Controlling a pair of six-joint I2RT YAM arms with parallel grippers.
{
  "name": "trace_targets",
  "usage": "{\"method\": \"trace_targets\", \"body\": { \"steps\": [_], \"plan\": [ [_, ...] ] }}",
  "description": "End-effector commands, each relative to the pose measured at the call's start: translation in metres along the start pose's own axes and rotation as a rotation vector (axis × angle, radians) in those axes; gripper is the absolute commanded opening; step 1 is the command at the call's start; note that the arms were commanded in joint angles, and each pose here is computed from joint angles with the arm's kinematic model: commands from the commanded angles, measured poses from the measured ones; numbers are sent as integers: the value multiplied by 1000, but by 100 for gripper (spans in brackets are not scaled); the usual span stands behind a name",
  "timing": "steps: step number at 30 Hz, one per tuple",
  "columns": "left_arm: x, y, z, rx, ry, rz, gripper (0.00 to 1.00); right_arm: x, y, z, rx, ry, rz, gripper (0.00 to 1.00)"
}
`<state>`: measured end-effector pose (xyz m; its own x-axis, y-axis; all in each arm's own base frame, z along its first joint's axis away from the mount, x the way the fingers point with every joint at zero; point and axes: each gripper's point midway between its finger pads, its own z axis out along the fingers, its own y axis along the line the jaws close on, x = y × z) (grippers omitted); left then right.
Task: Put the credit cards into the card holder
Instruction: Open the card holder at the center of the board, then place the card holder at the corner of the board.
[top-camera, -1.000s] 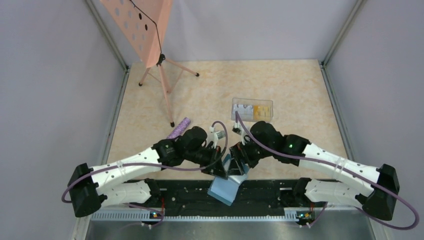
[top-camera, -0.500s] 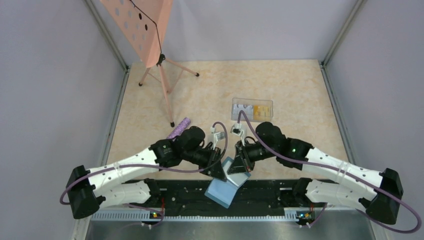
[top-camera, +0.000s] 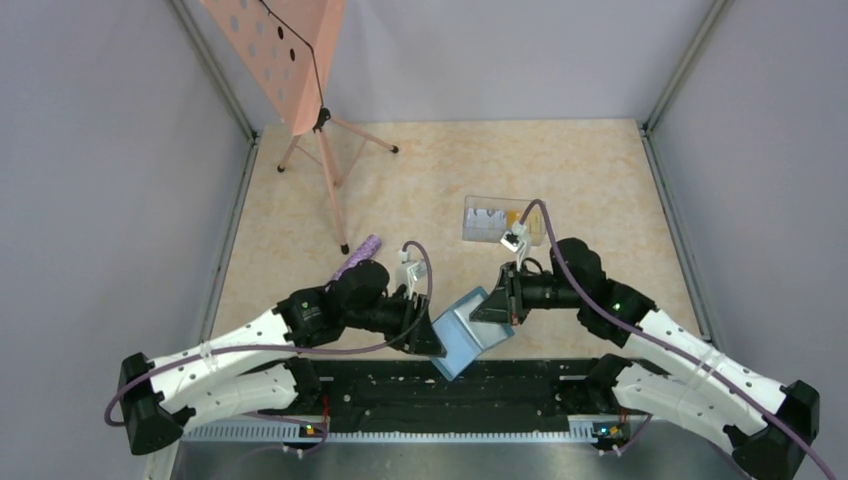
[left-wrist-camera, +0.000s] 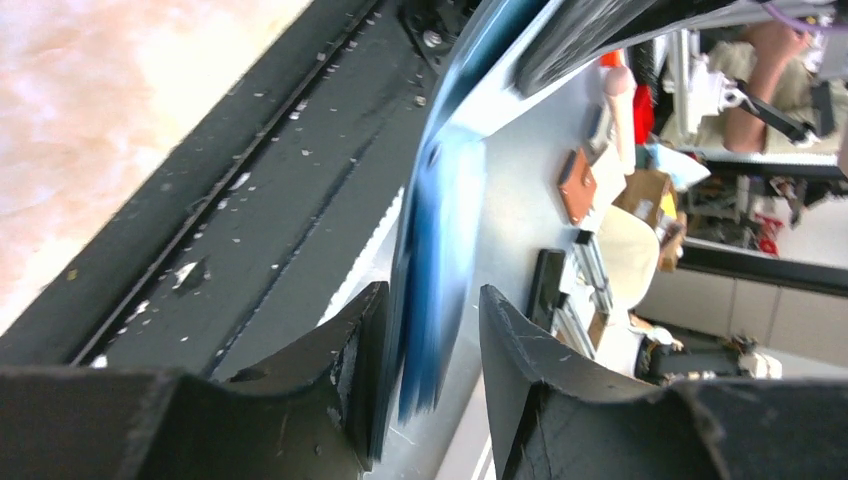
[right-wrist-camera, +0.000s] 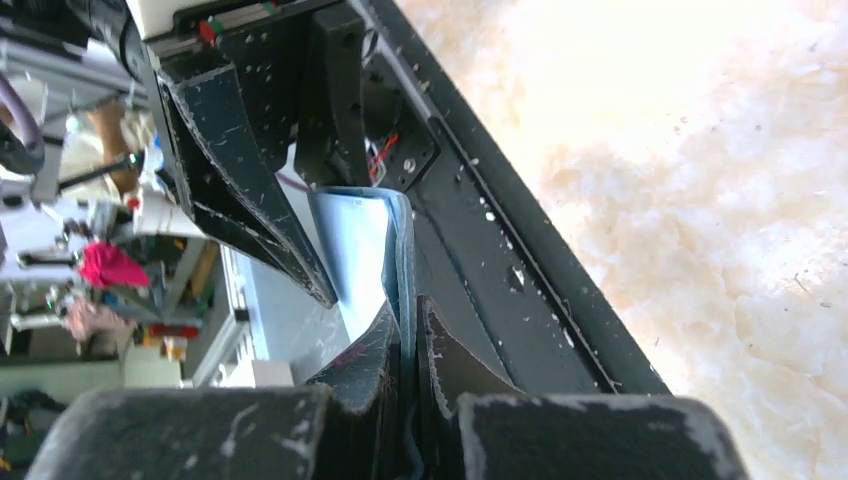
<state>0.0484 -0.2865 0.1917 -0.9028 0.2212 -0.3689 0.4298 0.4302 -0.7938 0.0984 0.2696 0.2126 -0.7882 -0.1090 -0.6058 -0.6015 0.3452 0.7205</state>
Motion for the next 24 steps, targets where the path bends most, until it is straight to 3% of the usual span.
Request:
{"method": "trace_targets", "body": {
  "steps": [1,5,9,15,24],
  "plan": [
    [-16,24,-13,-154,-128,22,44,-14,-15,-3,56,-93,112,0],
    [-32,50,-32,-331,-258,-18,47,-13,-49,-1,184,-160,259,0],
    [-42,52,-36,-344,-334,-47,51,-11,-84,-1,277,-239,387,0],
    [-42,51,-21,-296,-323,-77,53,3,-129,-1,409,-324,503,0],
    [-39,52,-4,-265,-275,-85,53,38,-170,-4,533,-347,596,0]
  ]
}}
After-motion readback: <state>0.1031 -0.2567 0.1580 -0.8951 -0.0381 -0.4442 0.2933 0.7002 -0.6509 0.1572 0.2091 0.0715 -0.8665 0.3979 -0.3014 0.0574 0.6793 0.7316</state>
